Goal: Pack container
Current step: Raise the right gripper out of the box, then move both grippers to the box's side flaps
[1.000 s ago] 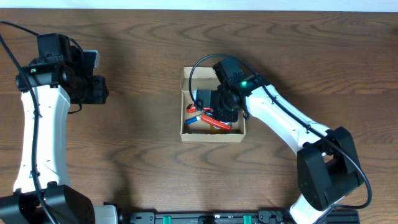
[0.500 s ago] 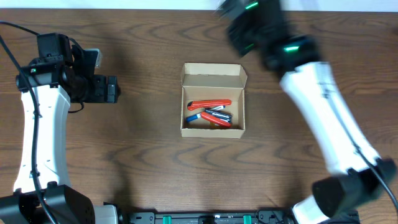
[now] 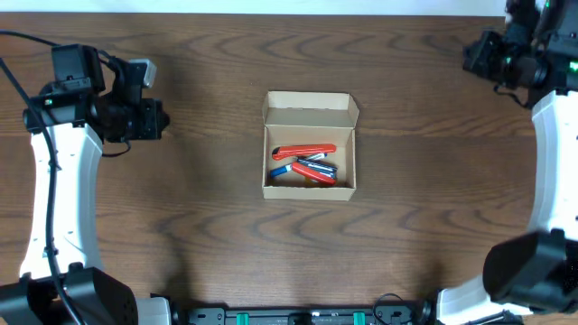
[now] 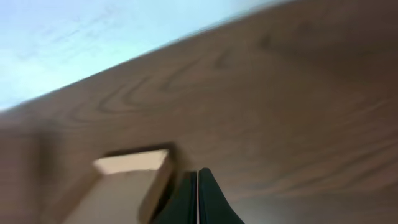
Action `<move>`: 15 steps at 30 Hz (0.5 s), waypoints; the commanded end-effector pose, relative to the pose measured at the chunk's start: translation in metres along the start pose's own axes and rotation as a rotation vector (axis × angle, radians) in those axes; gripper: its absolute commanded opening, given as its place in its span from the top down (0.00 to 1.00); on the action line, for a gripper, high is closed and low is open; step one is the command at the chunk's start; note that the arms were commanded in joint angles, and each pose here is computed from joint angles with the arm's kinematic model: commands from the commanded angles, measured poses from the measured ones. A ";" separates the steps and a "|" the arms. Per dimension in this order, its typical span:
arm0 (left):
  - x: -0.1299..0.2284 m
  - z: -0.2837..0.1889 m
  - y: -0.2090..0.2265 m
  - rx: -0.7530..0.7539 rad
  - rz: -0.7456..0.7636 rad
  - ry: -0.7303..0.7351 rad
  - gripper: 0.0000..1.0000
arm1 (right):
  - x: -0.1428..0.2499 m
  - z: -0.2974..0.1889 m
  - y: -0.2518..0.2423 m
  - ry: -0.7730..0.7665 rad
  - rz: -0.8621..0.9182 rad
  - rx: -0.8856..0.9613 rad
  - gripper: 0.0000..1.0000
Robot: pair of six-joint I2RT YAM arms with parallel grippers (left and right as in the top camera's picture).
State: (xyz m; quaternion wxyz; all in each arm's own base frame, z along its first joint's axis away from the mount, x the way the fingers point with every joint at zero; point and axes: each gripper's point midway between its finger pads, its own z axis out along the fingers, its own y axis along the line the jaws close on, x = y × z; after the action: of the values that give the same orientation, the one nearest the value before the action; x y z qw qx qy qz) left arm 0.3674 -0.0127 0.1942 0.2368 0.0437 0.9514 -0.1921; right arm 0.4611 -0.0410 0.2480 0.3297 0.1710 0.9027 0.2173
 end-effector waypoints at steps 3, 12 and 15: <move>-0.012 0.021 -0.038 0.376 -0.173 0.004 0.94 | 0.046 0.039 -0.008 0.203 0.410 -0.191 0.99; -0.016 0.058 -0.054 0.796 -0.314 0.059 0.94 | 0.093 0.072 -0.003 0.368 0.559 -0.433 0.99; -0.012 0.071 -0.053 0.884 -0.346 0.073 0.94 | 0.113 0.079 -0.010 0.407 0.584 -0.437 0.99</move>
State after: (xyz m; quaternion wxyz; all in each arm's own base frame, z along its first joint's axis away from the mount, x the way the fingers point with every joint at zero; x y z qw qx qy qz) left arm 0.3985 -0.0823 0.1546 0.1299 -0.0151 0.8270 -0.5468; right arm 0.4423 0.0134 0.1384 0.1397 0.2916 0.8172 0.4772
